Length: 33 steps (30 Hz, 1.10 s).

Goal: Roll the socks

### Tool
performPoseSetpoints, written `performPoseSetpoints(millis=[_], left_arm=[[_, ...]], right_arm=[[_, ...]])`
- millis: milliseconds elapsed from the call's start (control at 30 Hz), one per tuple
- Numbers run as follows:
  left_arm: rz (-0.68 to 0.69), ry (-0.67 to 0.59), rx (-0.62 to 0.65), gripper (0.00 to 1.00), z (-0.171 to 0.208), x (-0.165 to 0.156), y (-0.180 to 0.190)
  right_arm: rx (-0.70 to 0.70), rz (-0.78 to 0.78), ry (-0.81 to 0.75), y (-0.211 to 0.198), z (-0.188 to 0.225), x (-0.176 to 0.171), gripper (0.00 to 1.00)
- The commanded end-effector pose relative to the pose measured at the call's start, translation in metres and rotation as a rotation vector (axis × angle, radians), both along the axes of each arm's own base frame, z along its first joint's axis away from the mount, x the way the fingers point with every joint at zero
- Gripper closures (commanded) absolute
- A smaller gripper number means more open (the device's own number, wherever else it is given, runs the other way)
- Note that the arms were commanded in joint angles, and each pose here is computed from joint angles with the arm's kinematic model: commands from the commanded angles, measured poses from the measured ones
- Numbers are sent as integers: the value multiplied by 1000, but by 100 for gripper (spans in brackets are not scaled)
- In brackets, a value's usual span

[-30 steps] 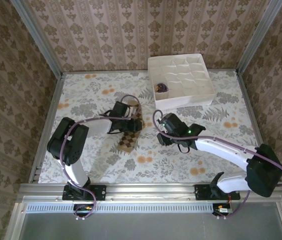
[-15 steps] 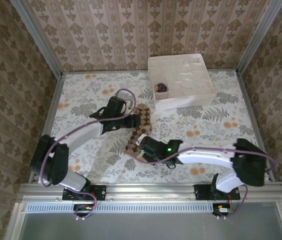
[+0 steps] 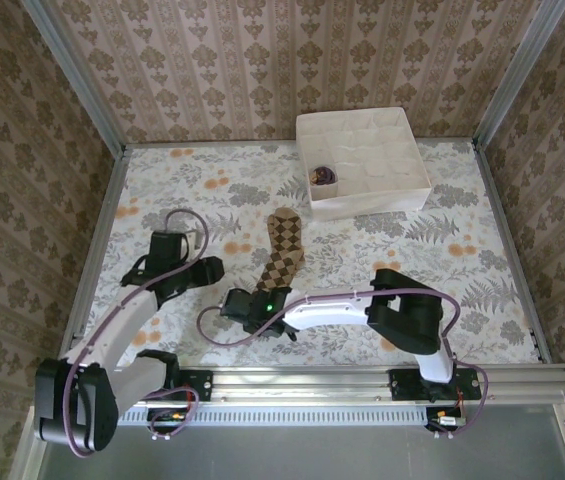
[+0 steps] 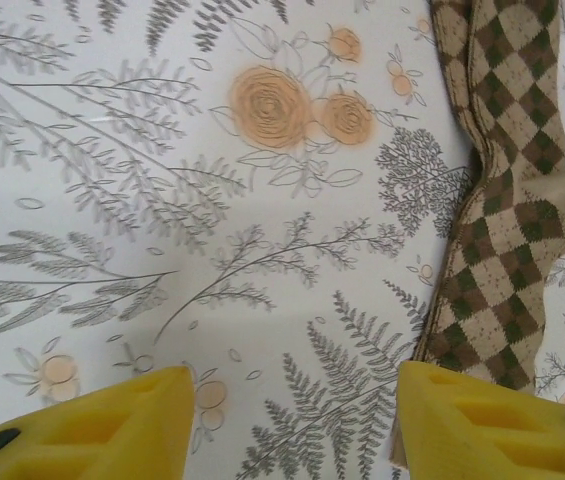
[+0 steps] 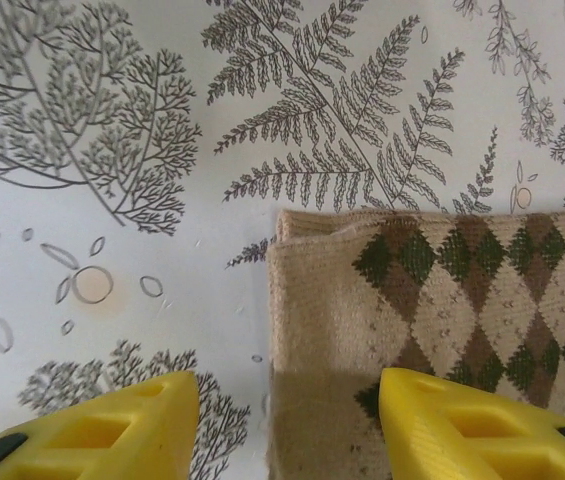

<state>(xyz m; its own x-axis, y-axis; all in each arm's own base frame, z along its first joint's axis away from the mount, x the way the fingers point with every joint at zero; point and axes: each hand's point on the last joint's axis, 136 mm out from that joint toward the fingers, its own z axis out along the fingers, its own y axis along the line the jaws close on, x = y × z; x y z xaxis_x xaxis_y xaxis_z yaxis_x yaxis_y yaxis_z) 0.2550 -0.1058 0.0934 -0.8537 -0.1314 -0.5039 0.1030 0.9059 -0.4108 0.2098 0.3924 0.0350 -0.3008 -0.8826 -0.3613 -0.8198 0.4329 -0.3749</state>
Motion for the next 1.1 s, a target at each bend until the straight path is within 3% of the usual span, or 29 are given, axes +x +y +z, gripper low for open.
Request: performPoseSetpoints(millis=[0, 100, 167, 267, 367, 633, 933, 1067], left_arm=[[-24, 1, -19, 45, -3, -7, 3], [-14, 15, -36, 45, -6, -5, 5], [-18, 26, -49, 45, -9, -2, 3], [-39, 19, -70, 45, -9, 3, -1], [-101, -39, -107, 46, -2, 7, -12], [-253, -309, -158, 46, 26, 7, -37], [-796, -808, -79, 45, 58, -54, -109], [-1010, -966, -93, 36, 58, -90, -133]], right_arm=[[-118, 7, -26, -14, -14, 11, 47], [-141, -10, -21, -22, -21, 16, 48], [-143, -28, -12, -28, -24, 19, 54], [-117, -45, 17, -36, -24, 22, 85], [-38, -55, 83, -41, -19, 22, 100], [235, -24, 337, -45, 7, 11, 100], [410, 12, 580, -51, 29, 0, 100], [452, 24, 656, -57, 36, -4, 100]])
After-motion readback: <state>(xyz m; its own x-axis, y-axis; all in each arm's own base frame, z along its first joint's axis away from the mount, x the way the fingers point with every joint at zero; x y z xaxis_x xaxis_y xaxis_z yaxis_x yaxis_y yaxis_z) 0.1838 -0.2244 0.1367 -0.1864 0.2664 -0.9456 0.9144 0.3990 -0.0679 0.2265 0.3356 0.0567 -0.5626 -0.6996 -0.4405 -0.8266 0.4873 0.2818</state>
